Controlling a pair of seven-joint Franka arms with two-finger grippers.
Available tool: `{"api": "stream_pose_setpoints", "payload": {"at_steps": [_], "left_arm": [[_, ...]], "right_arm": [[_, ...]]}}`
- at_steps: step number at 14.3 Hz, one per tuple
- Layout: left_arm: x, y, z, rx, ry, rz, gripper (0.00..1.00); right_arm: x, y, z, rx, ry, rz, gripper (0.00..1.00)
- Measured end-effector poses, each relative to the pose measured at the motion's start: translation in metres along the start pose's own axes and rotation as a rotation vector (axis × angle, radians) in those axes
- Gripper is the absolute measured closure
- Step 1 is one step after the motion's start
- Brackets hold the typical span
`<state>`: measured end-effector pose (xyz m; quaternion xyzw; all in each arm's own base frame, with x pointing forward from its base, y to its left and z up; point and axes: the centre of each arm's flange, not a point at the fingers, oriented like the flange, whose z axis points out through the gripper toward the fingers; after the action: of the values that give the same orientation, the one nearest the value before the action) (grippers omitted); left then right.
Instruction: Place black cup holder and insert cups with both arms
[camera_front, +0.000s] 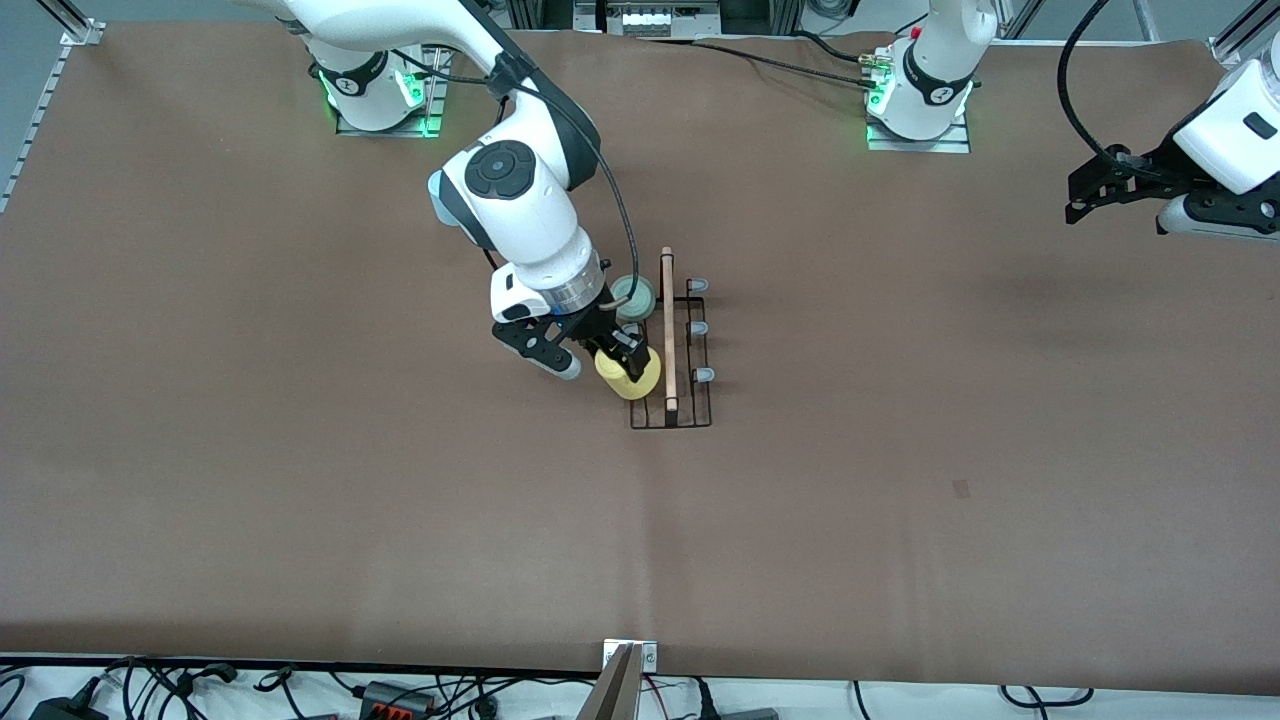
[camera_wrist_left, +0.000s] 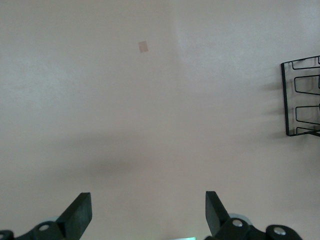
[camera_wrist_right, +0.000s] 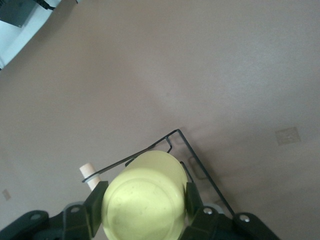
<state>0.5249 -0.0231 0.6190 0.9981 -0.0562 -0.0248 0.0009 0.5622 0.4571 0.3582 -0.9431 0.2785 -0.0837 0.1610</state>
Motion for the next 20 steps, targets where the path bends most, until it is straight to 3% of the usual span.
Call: {"api": "stream_pose_setpoints", "payload": {"at_steps": [3,4,7,8,12,15,20], "left_arm": [[-0.001,0.0,0.0,0.0,-0.005,-0.001,0.0],[-0.001,-0.001,0.001,-0.001,-0.007,-0.002,0.0],[-0.001,-0.005,0.001,-0.002,-0.007,-0.01,0.0],[-0.001,-0.006,0.001,-0.002,-0.007,-0.012,0.0],[-0.001,-0.007,0.001,-0.002,-0.008,-0.014,0.0],[-0.001,-0.008,0.002,-0.002,-0.009,-0.015,0.0],[0.0,-0.008,0.002,-0.002,-0.01,-0.015,0.0]], "right_arm": [[-0.002,0.003,0.013,-0.01,-0.004,-0.004,0.33],[-0.002,0.004,0.016,-0.007,-0.003,-0.005,0.28],[0.008,0.002,0.006,-0.002,0.012,-0.025,0.0],[0.019,0.003,-0.007,-0.026,0.016,-0.044,0.0],[0.124,0.059,-0.131,-0.226,0.013,-0.127,0.0],[0.207,0.151,-0.253,-0.301,0.026,-0.152,0.0],[0.27,0.286,-0.35,-0.363,-0.098,-0.261,0.0]]}}
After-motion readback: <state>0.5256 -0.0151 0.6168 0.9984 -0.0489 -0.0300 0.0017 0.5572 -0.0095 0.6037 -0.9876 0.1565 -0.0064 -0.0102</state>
